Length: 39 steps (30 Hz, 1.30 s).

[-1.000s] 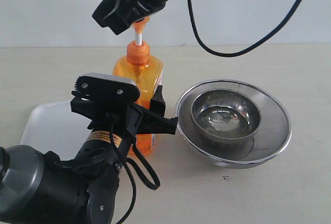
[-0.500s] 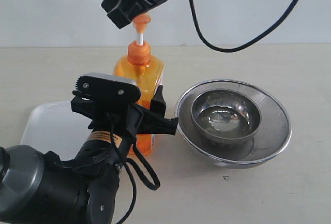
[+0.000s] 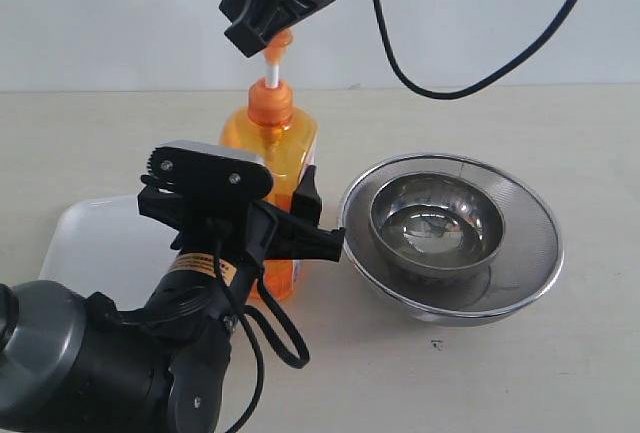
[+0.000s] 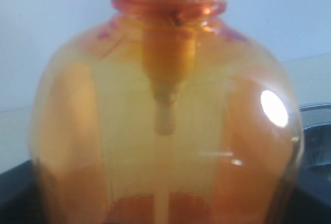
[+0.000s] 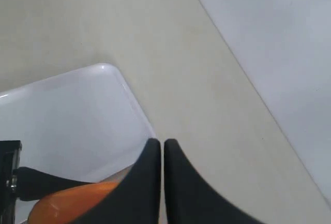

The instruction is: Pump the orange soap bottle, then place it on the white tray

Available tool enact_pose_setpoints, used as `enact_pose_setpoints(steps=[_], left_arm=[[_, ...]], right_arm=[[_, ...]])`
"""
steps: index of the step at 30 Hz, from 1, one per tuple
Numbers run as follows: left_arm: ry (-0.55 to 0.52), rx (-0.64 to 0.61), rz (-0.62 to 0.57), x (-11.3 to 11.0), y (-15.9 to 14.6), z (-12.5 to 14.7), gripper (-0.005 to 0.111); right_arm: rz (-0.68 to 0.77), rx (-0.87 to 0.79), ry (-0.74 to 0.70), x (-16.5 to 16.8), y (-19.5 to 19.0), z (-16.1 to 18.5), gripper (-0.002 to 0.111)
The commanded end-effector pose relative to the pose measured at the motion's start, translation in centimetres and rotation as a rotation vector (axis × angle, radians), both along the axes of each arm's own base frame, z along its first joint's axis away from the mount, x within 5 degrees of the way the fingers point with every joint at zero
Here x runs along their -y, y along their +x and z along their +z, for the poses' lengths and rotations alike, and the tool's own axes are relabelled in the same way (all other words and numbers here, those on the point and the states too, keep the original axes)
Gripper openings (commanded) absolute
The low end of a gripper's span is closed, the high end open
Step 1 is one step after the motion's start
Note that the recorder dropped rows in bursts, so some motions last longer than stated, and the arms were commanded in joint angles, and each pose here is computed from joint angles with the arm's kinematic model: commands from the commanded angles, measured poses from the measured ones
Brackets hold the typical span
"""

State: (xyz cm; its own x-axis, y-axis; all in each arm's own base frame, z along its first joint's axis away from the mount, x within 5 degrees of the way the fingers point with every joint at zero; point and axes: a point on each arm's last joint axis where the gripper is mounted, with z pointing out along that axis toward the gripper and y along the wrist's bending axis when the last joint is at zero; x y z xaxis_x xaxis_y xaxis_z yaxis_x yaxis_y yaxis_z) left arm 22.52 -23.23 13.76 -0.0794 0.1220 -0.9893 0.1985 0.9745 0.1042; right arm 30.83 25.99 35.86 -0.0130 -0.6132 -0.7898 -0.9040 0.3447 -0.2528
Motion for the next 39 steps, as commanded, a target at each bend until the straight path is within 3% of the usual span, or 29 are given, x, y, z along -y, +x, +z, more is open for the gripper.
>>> enact_pose_setpoints(steps=[1, 10, 28, 39], left_arm=[[0.011, 0.010, 0.005, -0.2, -0.2, 0.3, 0.005], [0.010, 0.008, 0.010, -0.2, -0.2, 0.3, 0.005], [0.010, 0.008, 0.010, -0.2, -0.2, 0.3, 0.005], [0.010, 0.008, 0.010, -0.2, -0.2, 0.3, 0.005]], right_arm=[[-0.012, 0.011, -0.034, 0.4, 0.0, 0.1, 0.000], [-0.049, 0.041, -0.029, 1.2, -0.6, 1.7, 0.000], [-0.056, -0.011, -0.150, 2.0, -1.0, 0.9, 0.000], [-0.177, 0.029, -0.044, 3.5, -2.1, 4.1, 0.000]])
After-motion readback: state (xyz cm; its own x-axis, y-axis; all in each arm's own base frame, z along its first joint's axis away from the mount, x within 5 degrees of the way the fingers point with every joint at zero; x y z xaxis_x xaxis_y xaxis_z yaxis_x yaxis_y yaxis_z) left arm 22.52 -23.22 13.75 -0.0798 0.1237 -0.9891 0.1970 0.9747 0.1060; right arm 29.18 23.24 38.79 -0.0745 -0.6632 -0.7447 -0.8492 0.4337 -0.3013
